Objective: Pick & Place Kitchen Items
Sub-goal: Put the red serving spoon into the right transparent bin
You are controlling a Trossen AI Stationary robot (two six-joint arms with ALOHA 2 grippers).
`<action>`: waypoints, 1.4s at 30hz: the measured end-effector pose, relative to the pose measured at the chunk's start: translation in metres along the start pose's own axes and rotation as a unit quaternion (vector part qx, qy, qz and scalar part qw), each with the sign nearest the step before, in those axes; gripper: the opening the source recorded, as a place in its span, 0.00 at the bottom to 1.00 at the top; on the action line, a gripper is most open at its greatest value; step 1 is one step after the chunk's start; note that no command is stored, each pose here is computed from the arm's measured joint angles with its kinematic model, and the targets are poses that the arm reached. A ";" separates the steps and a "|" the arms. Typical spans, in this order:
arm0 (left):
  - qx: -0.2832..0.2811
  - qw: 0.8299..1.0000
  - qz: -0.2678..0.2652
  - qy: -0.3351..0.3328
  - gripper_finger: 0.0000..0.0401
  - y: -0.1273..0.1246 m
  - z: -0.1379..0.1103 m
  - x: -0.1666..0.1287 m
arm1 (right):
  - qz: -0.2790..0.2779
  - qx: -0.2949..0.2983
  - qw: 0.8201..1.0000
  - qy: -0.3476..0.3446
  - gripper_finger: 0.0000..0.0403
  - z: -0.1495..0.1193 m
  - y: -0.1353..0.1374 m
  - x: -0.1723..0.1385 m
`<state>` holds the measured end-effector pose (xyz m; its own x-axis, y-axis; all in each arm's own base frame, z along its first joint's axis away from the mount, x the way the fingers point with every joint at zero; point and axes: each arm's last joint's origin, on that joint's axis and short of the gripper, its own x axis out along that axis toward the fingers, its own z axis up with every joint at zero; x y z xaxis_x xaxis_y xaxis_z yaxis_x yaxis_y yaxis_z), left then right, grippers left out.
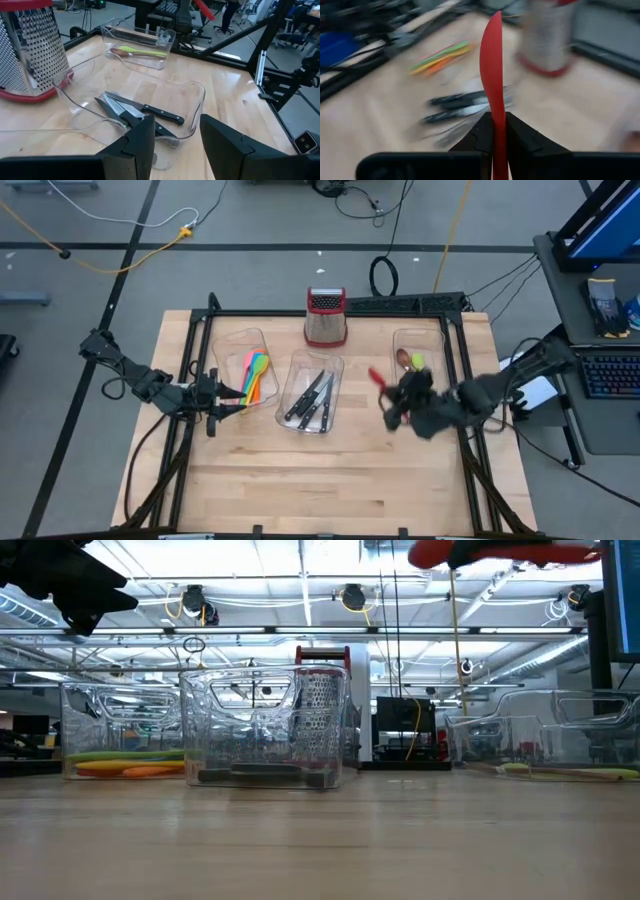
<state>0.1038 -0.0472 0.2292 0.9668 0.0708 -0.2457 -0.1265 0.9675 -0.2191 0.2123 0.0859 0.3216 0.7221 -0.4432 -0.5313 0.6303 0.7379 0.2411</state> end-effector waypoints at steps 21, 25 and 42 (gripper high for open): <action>0.001 1.000 0.000 0.000 0.40 0.000 0.000 0.000 | -0.300 -0.018 0.947 0.114 0.05 -0.030 -0.122 0.081; 0.000 1.000 0.000 0.000 0.40 0.000 0.000 0.000 | -0.303 -0.022 0.944 0.128 0.05 -0.040 -0.132 0.090; -0.005 1.000 0.000 0.000 0.40 0.000 0.000 0.000 | -0.264 0.019 0.947 0.183 0.10 -0.069 -0.159 0.111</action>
<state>0.1038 -0.0472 0.2293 0.9669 0.0714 -0.2449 -0.1293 0.9647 -0.2293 0.1729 -0.0456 0.1679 0.1611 -0.5336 -0.8302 0.8906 0.4411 -0.1107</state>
